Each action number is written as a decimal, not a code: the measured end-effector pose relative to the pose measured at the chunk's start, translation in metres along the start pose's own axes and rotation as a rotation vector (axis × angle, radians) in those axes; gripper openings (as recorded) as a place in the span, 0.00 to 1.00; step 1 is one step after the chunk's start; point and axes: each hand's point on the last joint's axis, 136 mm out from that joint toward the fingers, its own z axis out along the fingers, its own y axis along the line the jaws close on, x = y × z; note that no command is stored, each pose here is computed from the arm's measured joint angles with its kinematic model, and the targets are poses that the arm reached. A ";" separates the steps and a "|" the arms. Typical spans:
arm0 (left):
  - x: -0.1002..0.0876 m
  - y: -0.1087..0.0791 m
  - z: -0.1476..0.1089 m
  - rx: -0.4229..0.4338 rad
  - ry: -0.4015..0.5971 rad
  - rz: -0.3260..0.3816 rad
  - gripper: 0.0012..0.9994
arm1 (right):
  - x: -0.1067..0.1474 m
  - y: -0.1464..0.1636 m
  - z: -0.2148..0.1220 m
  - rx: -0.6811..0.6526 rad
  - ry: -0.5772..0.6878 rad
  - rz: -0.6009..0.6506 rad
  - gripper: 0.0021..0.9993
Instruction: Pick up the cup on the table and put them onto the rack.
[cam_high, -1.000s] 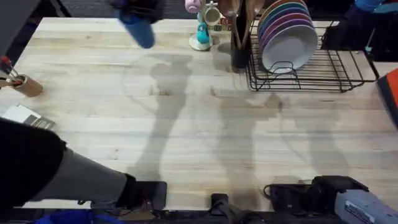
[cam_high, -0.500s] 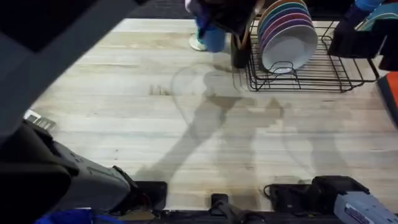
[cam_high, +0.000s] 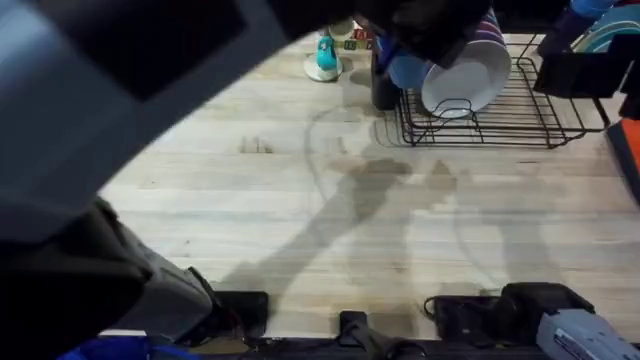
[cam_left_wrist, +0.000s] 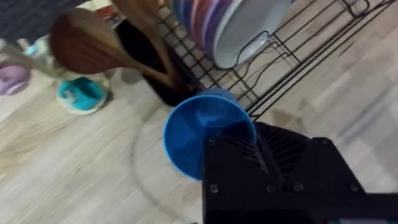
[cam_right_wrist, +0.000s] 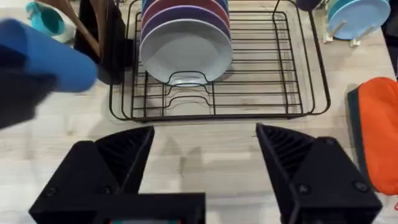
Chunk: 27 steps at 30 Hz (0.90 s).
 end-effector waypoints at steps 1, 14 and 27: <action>0.001 -0.004 0.005 0.008 0.005 0.005 0.04 | 0.000 0.000 0.000 0.001 0.000 0.000 1.00; 0.017 -0.050 0.063 0.096 0.060 0.056 0.04 | 0.021 0.000 -0.001 0.001 0.084 -0.010 1.00; 0.031 -0.052 0.099 0.080 0.097 0.066 0.04 | 0.022 0.000 -0.001 0.001 0.088 -0.011 1.00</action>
